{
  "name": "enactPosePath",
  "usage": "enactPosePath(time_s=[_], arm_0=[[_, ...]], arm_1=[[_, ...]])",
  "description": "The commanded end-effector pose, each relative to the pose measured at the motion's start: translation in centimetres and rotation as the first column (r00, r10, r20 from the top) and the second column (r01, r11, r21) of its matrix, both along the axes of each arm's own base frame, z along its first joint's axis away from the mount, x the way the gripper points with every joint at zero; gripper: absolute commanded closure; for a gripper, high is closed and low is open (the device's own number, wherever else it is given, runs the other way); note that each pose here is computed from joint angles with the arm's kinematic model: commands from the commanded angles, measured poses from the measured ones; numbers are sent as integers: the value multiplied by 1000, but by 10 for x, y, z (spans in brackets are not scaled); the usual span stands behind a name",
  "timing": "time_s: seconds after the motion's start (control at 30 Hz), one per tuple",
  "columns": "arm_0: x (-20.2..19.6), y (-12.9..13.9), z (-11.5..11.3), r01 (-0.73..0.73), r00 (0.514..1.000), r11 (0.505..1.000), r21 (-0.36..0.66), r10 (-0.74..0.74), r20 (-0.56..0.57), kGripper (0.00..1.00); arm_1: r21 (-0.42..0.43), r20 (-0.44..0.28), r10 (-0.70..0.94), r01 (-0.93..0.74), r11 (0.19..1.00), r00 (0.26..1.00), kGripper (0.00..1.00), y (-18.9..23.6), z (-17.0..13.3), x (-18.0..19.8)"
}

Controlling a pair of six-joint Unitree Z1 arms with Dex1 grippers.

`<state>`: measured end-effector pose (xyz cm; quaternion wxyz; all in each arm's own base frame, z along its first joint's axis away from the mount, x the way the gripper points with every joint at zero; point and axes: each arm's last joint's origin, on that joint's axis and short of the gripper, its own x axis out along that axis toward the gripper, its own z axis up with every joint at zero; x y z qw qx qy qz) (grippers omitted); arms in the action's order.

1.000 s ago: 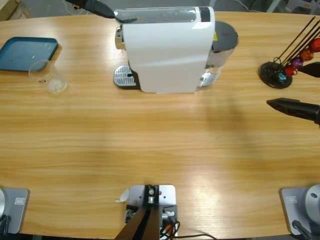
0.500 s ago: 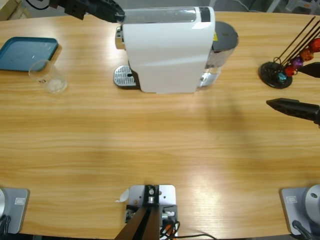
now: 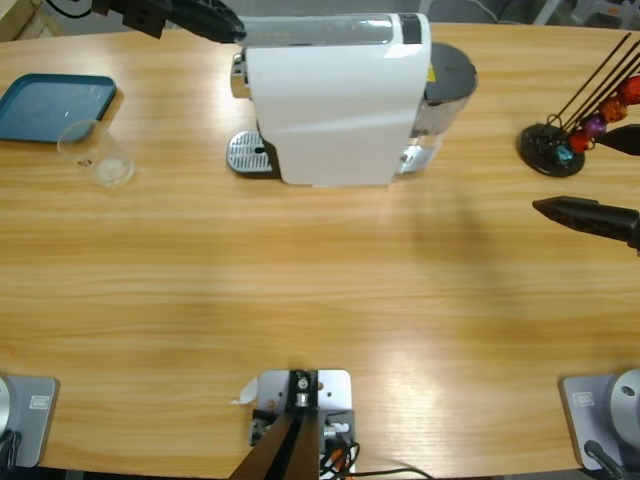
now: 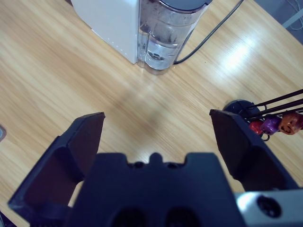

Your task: Pour coffee

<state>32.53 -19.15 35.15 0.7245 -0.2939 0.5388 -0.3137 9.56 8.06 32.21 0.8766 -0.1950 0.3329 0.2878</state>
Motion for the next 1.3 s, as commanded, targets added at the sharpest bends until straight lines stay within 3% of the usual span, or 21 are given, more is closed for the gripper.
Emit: enactPosePath(time_s=[0.03,0.33,0.37,0.4,0.43,0.47,0.6,0.73,0.77,0.87,1.07,1.2,1.3], arm_0=[[-10,-12,47,34,997,992,-119,-26,71,1000],[-29,-14,76,70,986,987,-147,-46,159,1000],[-32,-14,79,79,981,986,-145,-52,185,806],[-36,-15,84,84,971,988,-127,-53,234,347],[-42,-17,91,105,937,991,-85,-70,341,92],[-47,-18,95,123,901,992,-41,-94,424,15],[-69,-21,93,139,734,969,202,-238,636,9],[-103,-16,67,164,588,878,450,-453,670,0],[-110,-12,62,175,573,858,482,-487,659,0],[-129,6,49,162,577,825,541,-524,626,0],[-165,36,31,145,601,812,565,-526,602,0],[-172,42,29,143,606,815,562,-521,602,0],[-173,44,29,144,605,815,561,-521,602,0]], arm_1=[[-21,-30,-5,5,1000,1000,0,2,-8,1],[-11,-24,-12,11,1000,1000,0,1,-8,0],[-8,-17,-17,17,1000,1000,0,-1,-7,-1],[-4,-4,-26,26,1000,1000,0,-4,-6,-4],[0,6,-30,30,1000,1000,3,-6,-5,-6],[6,12,-30,30,1000,999,16,-8,-4,-8],[-1,84,-62,63,998,995,27,-12,11,-7],[10,123,-233,234,972,965,27,-17,17,19],[37,123,-297,295,955,947,27,-22,17,23],[155,76,-530,515,843,845,36,-43,19,30],[48,11,-720,719,694,694,32,-66,-11,62],[86,23,-732,728,680,681,38,-69,-29,69],[122,41,-744,736,666,667,110,-73,-37,69]])
